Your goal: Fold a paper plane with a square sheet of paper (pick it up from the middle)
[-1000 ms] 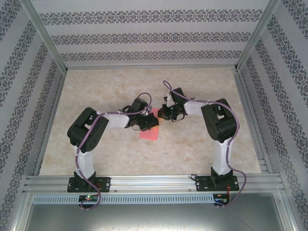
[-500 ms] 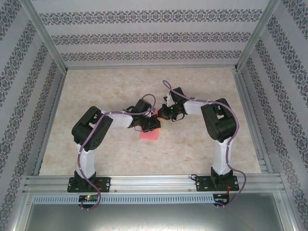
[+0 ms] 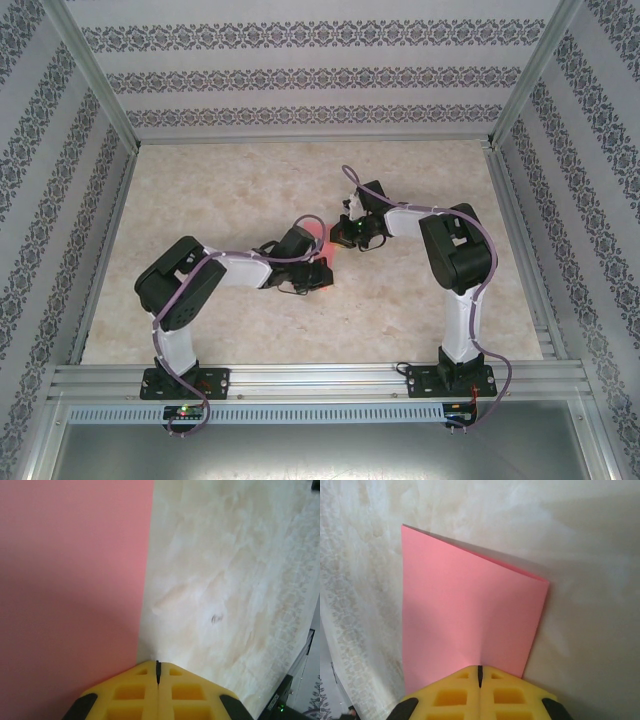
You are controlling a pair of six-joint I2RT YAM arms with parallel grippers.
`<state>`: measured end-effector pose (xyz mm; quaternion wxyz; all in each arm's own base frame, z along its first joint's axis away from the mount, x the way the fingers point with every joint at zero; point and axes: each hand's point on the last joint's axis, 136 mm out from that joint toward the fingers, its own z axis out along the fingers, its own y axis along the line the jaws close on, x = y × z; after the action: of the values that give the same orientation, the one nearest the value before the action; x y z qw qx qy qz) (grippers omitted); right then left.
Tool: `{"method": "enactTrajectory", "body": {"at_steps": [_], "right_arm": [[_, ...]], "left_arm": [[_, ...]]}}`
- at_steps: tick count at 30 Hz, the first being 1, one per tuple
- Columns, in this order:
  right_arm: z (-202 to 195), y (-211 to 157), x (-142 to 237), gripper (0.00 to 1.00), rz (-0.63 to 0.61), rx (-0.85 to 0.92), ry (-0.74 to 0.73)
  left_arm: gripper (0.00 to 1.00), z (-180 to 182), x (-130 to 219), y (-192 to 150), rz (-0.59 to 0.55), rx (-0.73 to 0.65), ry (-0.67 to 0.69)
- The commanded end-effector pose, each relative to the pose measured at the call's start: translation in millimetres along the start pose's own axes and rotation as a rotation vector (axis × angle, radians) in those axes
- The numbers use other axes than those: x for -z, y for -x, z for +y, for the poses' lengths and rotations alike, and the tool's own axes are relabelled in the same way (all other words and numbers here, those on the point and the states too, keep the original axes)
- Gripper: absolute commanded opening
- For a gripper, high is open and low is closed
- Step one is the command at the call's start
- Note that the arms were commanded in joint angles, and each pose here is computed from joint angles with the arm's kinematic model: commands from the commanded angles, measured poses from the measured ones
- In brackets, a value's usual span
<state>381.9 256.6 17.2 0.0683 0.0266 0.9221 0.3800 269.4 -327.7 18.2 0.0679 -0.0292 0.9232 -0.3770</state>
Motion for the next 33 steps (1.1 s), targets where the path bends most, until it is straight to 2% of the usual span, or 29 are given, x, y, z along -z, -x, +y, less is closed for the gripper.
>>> {"method": "enactTrajectory", "body": {"at_steps": [1,6,9,12,16,18,23,29,33], "right_arm": [[-32,-3,-7,0.00,0.009,-0.023,-0.088],[-29,-3,-6,0.00,0.006,-0.015,-0.072],[-19,1,-5,0.00,0.006,0.015,-0.049],[-2,10,3,0.00,-0.005,0.063,-0.034],[21,15,20,0.02,-0.041,0.122,-0.059],[27,12,28,0.09,-0.058,0.143,-0.108],[28,-4,46,0.35,-0.093,0.157,-0.293],[38,-29,40,0.49,-0.081,0.173,-0.410],[46,-44,32,0.66,-0.061,0.265,-0.515]], "left_arm": [[0.01,42,0,-58,0.151,0.090,0.140],[0.02,29,9,-51,0.120,0.072,0.117],[0.05,6,15,-32,0.094,0.027,0.089],[0.15,-15,28,-6,0.053,-0.004,0.072],[0.34,-12,52,27,0.000,0.005,0.115],[0.42,-1,67,42,-0.035,0.033,0.146],[0.59,43,101,73,-0.112,0.170,0.221],[0.76,70,115,82,-0.148,0.248,0.252],[0.85,92,127,85,-0.182,0.317,0.297]]}}
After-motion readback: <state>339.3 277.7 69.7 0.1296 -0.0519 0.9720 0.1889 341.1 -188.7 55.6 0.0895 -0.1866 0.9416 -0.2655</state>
